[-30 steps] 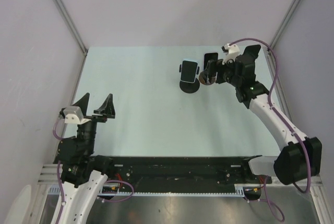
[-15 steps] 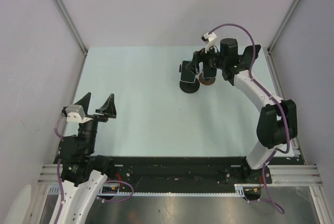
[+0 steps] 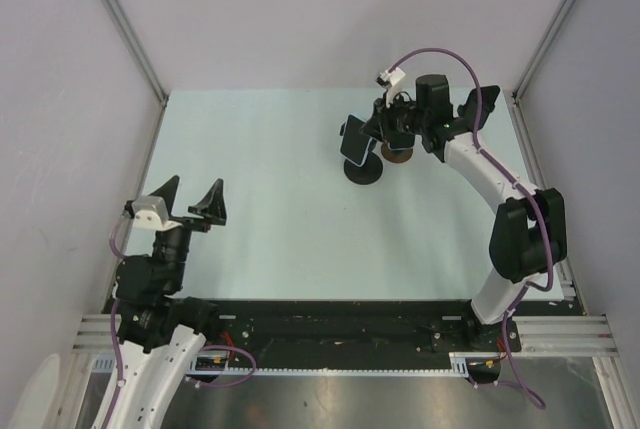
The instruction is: Remove the phone from the phone stand
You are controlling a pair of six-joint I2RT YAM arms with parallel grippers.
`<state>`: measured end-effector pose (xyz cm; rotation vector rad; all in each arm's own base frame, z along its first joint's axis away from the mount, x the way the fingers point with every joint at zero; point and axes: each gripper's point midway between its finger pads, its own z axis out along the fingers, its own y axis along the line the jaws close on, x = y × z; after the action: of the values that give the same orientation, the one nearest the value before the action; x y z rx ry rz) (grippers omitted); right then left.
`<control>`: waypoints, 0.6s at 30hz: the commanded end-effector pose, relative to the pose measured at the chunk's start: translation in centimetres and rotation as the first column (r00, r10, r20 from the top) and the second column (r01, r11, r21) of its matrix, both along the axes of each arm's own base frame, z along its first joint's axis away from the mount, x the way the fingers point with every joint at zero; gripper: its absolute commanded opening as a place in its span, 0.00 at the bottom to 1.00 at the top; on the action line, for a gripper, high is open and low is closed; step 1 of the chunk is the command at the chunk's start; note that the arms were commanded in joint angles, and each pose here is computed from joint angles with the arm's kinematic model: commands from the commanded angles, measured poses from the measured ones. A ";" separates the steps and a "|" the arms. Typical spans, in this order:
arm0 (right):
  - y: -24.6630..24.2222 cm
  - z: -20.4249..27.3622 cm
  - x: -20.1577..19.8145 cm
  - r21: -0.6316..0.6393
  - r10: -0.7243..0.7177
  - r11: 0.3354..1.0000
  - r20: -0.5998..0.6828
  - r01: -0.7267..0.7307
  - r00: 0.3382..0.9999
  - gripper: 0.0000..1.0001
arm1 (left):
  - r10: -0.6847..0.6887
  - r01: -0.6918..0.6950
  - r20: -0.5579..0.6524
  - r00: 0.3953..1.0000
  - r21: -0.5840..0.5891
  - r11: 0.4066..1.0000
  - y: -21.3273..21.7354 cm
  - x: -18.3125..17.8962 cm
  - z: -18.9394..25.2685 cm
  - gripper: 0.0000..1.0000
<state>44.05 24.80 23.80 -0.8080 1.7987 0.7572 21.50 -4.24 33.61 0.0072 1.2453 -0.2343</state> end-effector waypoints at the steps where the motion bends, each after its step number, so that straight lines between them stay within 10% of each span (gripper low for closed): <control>1: 1.8 6.1 -4.2 0.025 0.062 0.998 0.077 -0.065 0.995 0.00 | -0.019 0.019 -0.006 1.000 0.028 0.999 -0.6 0.4 -0.3 1.00; 18: 1.5 5.0 -13.2 0.070 -0.356 0.933 0.026 0.354 0.934 0.00 | -0.339 0.306 -0.222 0.914 -0.171 0.937 -7.0 2.2 -3.0 1.00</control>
<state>30.22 26.67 23.94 -0.6364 1.9724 0.5857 24.17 -7.64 30.03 0.0466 1.4246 -0.3789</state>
